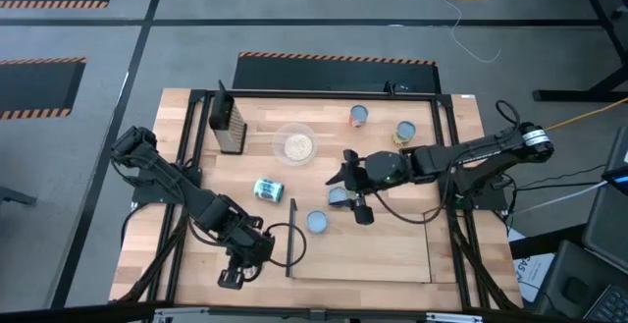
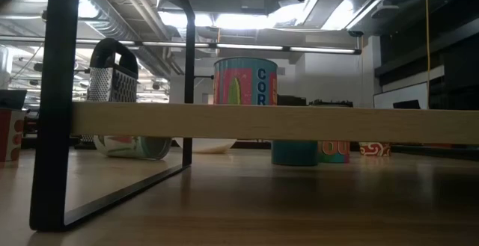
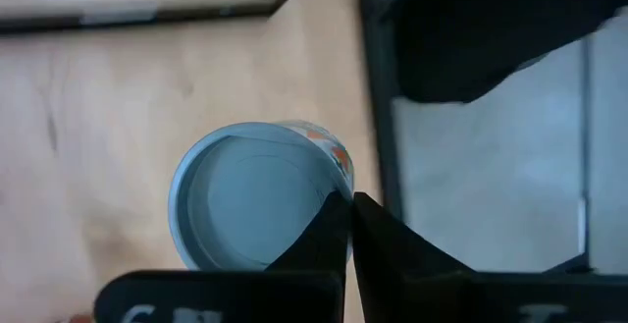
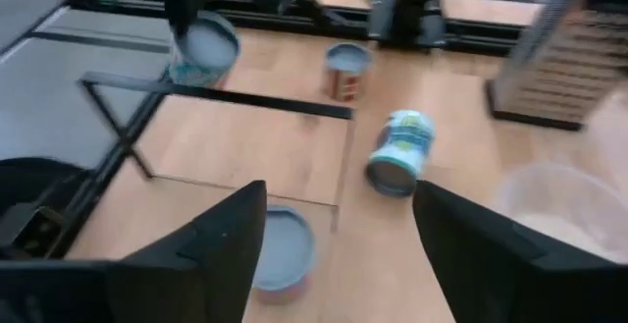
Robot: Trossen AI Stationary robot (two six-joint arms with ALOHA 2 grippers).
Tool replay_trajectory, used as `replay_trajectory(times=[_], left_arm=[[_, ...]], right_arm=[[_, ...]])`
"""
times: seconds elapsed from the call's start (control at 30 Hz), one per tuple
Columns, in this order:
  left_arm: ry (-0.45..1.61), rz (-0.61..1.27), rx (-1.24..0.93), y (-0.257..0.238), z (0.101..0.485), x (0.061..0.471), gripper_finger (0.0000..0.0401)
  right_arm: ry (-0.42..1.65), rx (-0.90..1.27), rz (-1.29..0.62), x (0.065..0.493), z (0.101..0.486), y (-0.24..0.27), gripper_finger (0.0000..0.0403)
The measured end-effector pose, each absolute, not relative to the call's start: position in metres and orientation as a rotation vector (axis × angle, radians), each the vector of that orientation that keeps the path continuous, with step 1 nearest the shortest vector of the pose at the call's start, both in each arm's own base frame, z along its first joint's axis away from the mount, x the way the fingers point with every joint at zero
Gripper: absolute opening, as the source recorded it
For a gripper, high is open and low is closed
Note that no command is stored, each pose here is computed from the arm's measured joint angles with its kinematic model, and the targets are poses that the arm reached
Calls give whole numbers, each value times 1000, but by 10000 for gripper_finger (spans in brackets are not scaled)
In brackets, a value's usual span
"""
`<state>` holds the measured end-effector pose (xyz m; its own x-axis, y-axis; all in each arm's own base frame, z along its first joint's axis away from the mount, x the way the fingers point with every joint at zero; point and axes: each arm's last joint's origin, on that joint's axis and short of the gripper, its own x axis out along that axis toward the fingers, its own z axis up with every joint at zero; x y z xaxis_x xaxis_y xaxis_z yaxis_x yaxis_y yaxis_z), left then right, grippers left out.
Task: Pick and place cans onto a shelf
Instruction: Put the canned carrot on the shelf
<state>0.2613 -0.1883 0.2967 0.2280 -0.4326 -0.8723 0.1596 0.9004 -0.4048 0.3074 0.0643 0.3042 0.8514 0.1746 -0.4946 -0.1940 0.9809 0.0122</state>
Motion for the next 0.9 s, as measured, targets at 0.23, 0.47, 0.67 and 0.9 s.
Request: replay_trajectory(times=[0.23, 0.47, 0.67, 0.9], left_arm=[[1066, -526, -280, -195, 365, 266, 0], [761, -567, -42, -185, 415, 271, 0], [659, -605, 79, -165, 418, 291, 0], [682, -677, 114, -143, 402, 318, 0]], right_arm=[[522, 3, 351, 306, 304, 69, 264], [444, -52, 426, 308, 310, 71, 264], [248, -134, 468, 314, 326, 73, 264], [171, -135, 632, 313, 332, 78, 262]])
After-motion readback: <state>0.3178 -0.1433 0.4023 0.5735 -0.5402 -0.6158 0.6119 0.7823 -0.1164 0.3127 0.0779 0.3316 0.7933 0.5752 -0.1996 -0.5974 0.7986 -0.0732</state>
